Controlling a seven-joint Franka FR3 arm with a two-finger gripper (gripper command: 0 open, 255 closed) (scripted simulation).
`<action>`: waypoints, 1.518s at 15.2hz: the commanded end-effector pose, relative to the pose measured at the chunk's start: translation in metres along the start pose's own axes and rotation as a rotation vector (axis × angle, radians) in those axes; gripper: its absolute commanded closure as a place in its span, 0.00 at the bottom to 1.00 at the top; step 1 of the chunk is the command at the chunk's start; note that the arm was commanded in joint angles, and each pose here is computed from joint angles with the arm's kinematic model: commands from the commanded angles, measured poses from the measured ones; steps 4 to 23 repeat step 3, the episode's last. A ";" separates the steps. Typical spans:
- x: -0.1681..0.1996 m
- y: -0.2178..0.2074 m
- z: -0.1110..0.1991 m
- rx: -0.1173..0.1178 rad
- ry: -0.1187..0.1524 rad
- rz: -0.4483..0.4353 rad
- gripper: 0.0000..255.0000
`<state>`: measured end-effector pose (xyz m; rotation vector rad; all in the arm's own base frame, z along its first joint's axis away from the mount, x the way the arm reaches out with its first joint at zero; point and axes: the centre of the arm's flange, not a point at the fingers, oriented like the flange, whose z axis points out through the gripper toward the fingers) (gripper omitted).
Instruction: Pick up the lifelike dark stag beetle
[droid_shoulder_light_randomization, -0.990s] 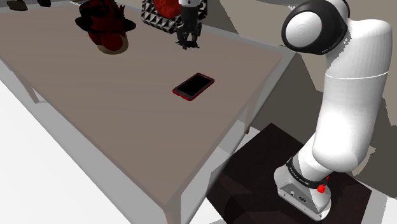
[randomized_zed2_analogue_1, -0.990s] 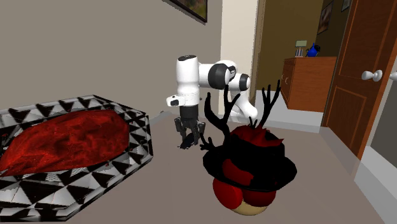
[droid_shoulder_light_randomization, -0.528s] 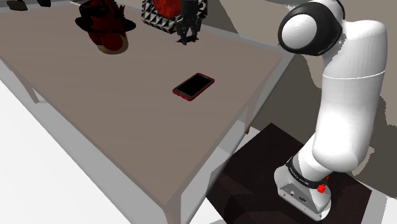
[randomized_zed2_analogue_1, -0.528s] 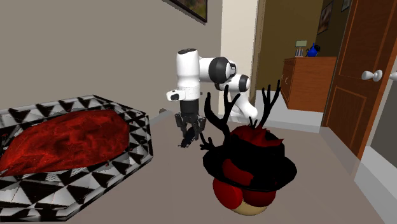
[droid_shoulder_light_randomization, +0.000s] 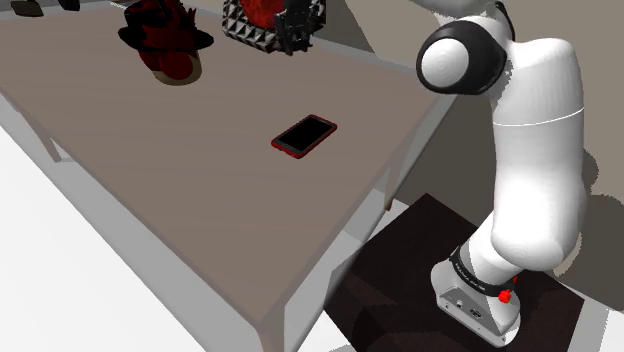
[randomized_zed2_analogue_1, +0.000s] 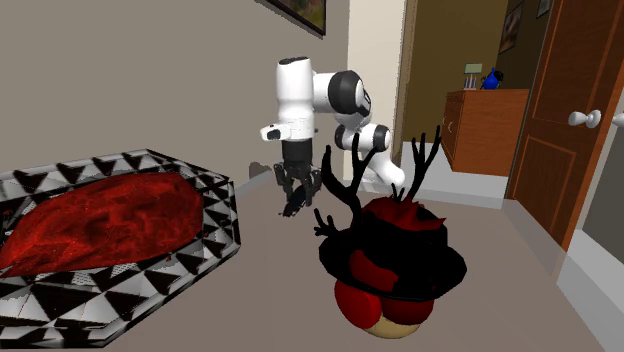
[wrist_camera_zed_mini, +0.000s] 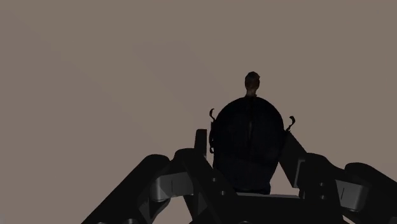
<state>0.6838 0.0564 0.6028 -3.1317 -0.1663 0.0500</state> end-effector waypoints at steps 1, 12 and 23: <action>-0.002 0.001 -0.011 0.000 -0.001 0.000 1.00; -0.002 0.001 -0.012 0.000 -0.001 0.000 1.00; -0.002 0.001 -0.012 0.000 -0.001 0.000 1.00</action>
